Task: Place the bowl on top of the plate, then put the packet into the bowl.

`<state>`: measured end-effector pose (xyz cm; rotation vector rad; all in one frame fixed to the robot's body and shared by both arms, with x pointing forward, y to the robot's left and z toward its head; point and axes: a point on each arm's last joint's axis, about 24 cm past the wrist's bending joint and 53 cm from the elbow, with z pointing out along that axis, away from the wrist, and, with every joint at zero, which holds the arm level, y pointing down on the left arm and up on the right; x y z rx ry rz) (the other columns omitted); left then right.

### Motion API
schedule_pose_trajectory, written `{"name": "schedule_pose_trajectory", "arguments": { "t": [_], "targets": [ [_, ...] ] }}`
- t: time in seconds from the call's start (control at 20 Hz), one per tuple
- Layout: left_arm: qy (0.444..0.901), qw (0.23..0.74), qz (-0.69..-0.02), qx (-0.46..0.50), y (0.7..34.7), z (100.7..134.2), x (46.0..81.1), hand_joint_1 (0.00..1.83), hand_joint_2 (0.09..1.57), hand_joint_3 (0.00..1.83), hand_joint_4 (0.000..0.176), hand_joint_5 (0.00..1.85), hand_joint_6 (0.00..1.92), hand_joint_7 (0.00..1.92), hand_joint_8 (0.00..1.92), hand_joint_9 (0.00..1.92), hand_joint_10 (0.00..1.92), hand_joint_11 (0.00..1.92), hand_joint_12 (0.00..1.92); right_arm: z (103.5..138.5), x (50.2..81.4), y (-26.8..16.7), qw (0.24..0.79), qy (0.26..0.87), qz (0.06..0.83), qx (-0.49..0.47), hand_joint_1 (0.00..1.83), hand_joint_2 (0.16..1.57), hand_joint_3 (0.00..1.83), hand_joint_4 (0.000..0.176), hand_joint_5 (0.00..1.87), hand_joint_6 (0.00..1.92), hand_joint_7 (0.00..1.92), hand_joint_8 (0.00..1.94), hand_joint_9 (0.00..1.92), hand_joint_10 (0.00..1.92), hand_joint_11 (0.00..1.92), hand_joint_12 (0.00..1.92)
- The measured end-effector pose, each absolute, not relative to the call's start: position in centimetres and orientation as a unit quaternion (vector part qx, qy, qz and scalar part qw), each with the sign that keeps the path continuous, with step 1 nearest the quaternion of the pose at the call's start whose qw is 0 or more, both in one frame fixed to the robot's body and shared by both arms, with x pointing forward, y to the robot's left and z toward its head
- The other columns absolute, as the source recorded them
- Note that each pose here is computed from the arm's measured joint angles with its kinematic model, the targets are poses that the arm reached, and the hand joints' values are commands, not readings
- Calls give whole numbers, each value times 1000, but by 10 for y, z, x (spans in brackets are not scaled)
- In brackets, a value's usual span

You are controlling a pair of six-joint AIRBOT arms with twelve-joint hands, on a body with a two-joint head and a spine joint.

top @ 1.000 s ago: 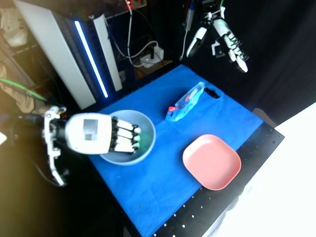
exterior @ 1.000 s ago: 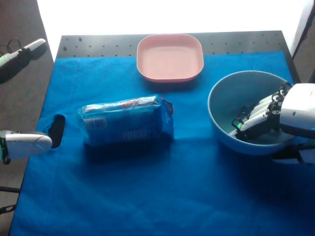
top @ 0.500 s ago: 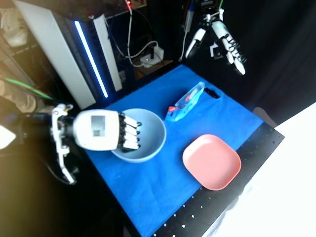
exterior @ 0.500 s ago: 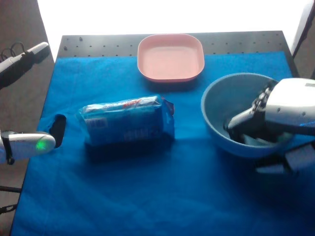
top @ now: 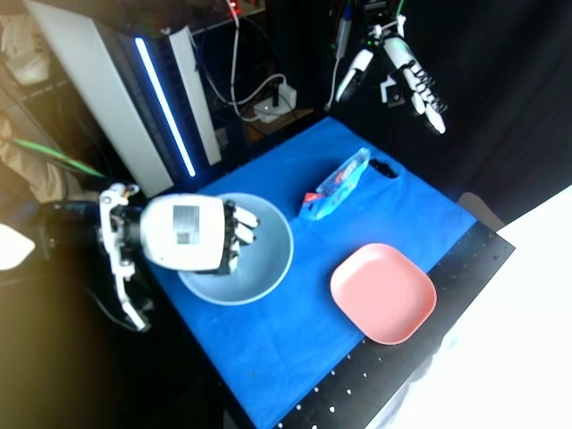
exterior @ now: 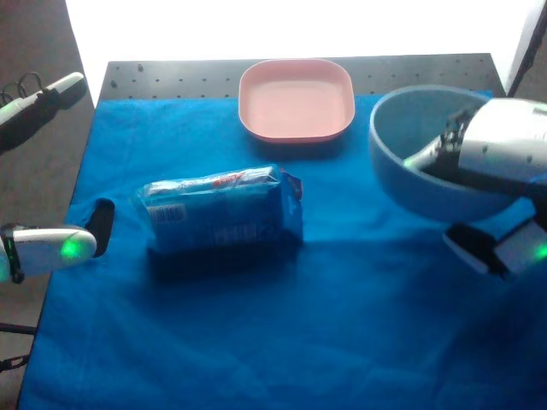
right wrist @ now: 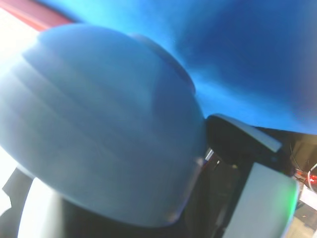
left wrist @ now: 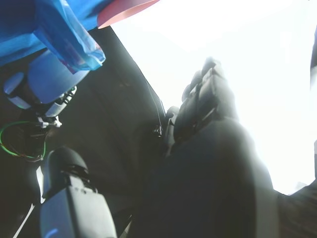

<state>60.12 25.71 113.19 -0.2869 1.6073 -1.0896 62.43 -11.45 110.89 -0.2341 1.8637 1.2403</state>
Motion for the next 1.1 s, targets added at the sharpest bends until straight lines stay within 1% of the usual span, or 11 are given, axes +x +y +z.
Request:
{"name": "schedule_pose_trajectory", "arguments": {
  "t": [0.1,0.2,0.3,0.45,0.55,0.6,0.7,0.75,0.8,1.05,1.1],
  "targets": [
    [680,556,-461,-122,257,1132,601,637,865,0,152,0,0,0,0,0,0,0,0,1127,636,-116,467,727,495,-91,1174,712,1336,0,719,1867,968,1941,1404,1921,1425,1921],
    [680,556,-462,-122,257,1132,601,646,862,0,158,0,0,0,0,0,0,0,0,1138,646,-120,483,714,502,-73,967,954,960,0,628,1919,1240,1941,1421,1921,1433,1921],
    [680,555,-462,-123,257,1131,601,690,892,9,145,0,0,0,0,0,0,0,0,1149,662,-121,498,696,516,-46,1213,1286,332,0,1015,1921,1311,1941,1469,1921,1479,1921],
    [681,553,-464,-122,255,1129,600,690,904,10,172,0,0,0,0,0,0,0,0,1162,681,-105,513,673,531,-43,820,1535,106,0,1101,1921,1343,1941,1490,1921,1531,1921],
    [681,555,-462,-121,257,1130,602,690,912,11,176,0,0,0,0,0,0,0,0,1168,693,-89,519,663,538,-41,869,1527,341,0,1211,1921,1362,1941,1492,1921,1538,1921],
    [681,556,-462,-121,257,1130,602,702,917,12,171,0,0,0,0,0,0,0,0,1171,698,-84,521,660,541,-39,1273,819,1250,0,1218,1921,1029,1941,1443,1921,1465,1921],
    [681,555,-461,-121,257,1130,602,721,924,12,157,0,0,0,0,0,0,0,0,1170,709,-72,523,661,537,-37,1373,649,1449,0,1190,1921,934,1941,1402,1921,1454,1921],
    [682,554,-462,-121,256,1129,602,714,927,12,154,0,0,0,0,0,0,0,0,1166,715,-68,523,667,530,-38,1296,1017,933,0,1163,1921,1192,1941,1411,1921,1476,1921],
    [682,554,-462,-121,256,1129,602,718,924,9,154,0,0,0,0,0,0,0,0,1161,722,-63,521,674,522,-35,1321,1099,696,0,1131,1921,1259,1941,1399,1921,1475,1921],
    [677,555,-469,-118,250,1132,607,719,911,0,168,0,0,0,0,0,0,0,0,1151,741,-29,519,694,497,-52,1075,1344,278,0,1129,1921,1264,1941,1417,1921,1528,1921],
    [677,554,-470,-117,249,1132,607,725,911,0,158,0,0,0,0,0,0,0,0,1148,742,-27,518,697,493,-55,1216,1349,175,0,1116,1921,1263,1941,1426,1921,1526,1921]
  ]
}}
